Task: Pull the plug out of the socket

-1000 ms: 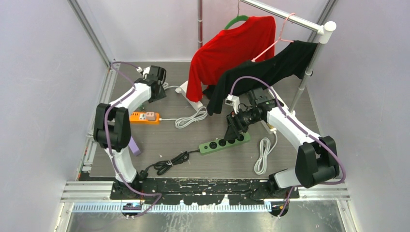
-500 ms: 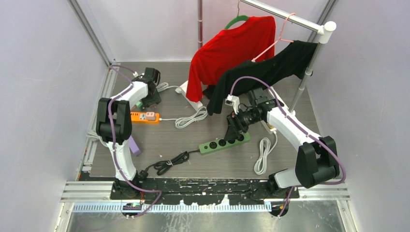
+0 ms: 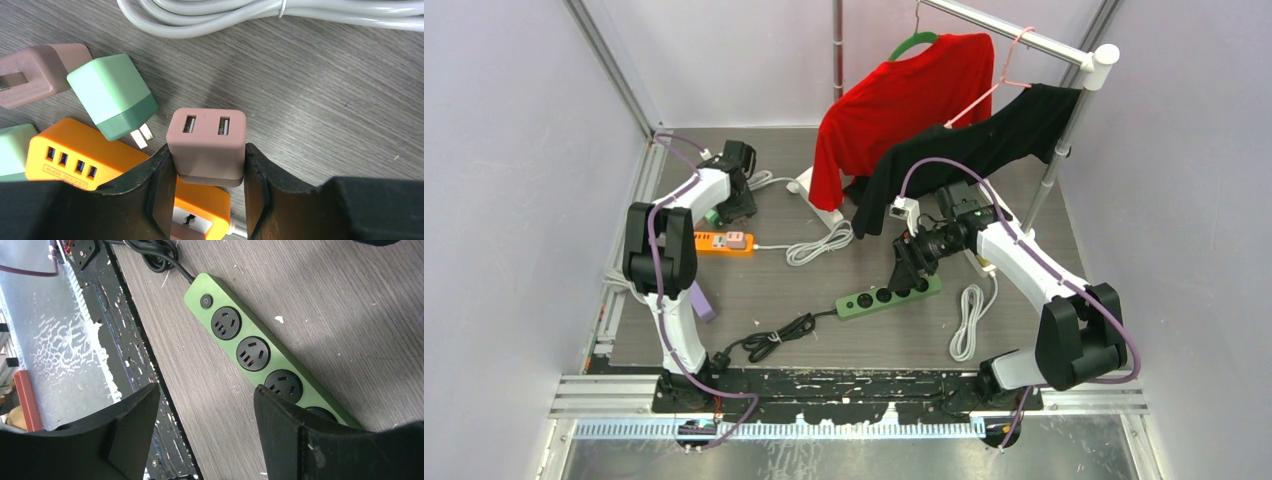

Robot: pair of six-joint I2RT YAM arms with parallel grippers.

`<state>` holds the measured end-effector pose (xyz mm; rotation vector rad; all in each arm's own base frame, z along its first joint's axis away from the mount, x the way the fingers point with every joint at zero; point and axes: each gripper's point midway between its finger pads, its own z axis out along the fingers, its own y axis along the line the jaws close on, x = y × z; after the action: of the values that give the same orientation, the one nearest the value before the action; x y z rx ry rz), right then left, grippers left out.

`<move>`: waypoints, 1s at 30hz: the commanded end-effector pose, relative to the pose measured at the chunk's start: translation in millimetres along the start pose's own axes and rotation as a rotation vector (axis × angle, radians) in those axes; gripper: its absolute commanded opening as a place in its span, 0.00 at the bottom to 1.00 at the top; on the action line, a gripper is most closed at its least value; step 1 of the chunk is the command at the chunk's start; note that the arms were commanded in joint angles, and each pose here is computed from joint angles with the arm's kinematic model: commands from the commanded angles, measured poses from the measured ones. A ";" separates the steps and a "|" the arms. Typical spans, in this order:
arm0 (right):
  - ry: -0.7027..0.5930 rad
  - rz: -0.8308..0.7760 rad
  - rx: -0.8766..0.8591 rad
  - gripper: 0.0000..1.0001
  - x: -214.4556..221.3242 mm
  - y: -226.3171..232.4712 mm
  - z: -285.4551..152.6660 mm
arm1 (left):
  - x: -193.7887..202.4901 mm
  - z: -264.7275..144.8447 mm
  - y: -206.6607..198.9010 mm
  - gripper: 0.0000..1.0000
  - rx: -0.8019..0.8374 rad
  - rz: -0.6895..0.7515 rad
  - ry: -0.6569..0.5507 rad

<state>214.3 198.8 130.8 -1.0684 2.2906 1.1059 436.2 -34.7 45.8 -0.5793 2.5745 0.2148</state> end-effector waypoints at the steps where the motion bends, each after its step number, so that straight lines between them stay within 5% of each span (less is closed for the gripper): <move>1: -0.050 -0.076 -0.009 0.74 -15.4 10.9 -9.5 | -15.9 -6.8 4.1 0.06 -0.010 0.029 -0.037; 3: -0.049 -0.082 -0.009 0.74 -14.9 11.1 -9.9 | -15.5 -7.8 0.8 0.10 0.014 0.045 -0.033; 7: -0.051 -0.098 -0.015 0.74 -14.8 13.9 -11.3 | -13.8 -12.0 -5.6 0.48 0.068 0.068 -0.032; 14: -0.062 -0.155 -0.040 0.76 -12.7 22.9 -15.5 | -22.4 -43.9 -11.0 0.77 0.175 0.062 -0.104; 19: -0.064 -0.262 -0.076 0.79 -8.9 36.4 -23.6 | -21.8 -93.6 -24.1 0.79 0.377 0.054 -0.165; 27: -0.160 -0.434 -0.053 1.00 -9.9 42.6 -45.7 | 19.9 -224.2 -63.7 0.81 1.065 0.068 -0.330; 30: -0.182 -0.479 -0.082 1.00 -4.0 47.5 -51.2 | 37.6 -267.8 -65.0 0.85 1.282 0.057 -0.379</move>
<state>190.5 181.2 180.2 -1.3246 1.8792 1.0131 348.5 -130.1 188.7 -0.1647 2.1269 -0.7254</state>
